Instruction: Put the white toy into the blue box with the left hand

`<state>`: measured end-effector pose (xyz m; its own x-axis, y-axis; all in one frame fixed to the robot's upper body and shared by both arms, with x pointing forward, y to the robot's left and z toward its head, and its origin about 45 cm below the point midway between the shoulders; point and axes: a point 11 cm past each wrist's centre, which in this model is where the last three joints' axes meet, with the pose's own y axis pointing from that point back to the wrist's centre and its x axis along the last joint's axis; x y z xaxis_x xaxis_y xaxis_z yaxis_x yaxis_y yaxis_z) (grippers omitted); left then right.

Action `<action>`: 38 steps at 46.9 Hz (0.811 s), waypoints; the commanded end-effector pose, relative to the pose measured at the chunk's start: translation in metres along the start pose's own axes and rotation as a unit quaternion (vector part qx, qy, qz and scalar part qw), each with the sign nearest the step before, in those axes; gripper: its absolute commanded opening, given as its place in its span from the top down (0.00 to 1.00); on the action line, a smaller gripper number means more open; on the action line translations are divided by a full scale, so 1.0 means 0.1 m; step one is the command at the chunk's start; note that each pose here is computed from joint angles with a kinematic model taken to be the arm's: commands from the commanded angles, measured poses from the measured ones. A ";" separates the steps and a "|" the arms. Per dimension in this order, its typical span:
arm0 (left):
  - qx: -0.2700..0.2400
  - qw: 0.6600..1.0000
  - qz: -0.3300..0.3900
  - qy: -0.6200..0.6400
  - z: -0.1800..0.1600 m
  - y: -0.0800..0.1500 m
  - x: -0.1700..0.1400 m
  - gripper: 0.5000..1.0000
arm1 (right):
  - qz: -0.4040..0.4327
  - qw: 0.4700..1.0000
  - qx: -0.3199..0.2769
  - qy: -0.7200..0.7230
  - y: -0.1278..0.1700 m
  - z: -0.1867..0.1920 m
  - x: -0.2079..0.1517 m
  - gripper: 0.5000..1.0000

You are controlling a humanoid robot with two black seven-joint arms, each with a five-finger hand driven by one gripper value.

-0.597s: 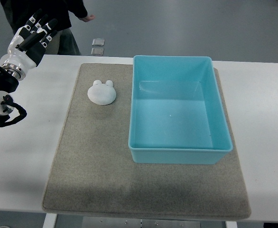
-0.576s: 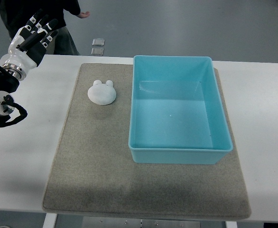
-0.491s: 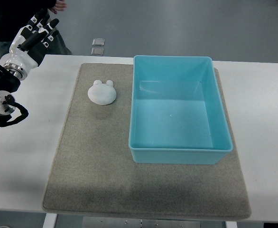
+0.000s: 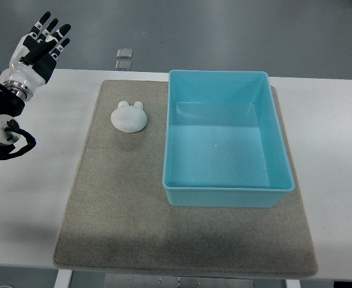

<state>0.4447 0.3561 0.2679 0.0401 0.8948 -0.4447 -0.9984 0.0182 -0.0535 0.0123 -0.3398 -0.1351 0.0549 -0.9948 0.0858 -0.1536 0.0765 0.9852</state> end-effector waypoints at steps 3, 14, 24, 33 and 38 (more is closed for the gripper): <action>-0.006 1.000 0.000 -0.001 0.04 -0.03 0.07 0.00 | 0.001 1.000 0.000 0.000 0.00 0.00 0.00 0.13; -0.004 1.000 -0.013 0.010 -0.01 -0.07 -0.03 0.00 | 0.000 1.000 0.000 0.001 0.00 0.00 0.00 0.13; -0.002 0.999 -0.033 0.000 0.02 -0.11 -0.10 0.01 | 0.000 1.000 0.000 0.001 0.00 0.00 0.00 0.13; 0.016 0.996 -0.064 -0.068 -0.09 -0.07 -0.15 0.01 | 0.001 1.000 0.000 0.000 0.00 0.00 0.00 0.13; 0.021 0.984 -0.099 -0.144 -0.14 -0.05 -0.25 0.01 | 0.000 1.000 0.000 0.000 0.00 0.00 0.00 0.13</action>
<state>0.4498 0.3321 0.2664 0.1994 0.9504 -0.2386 -0.9796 0.1871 -0.0735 0.0124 -0.3398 -0.1351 0.0552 -0.9948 0.0861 -0.1537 0.0767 0.9851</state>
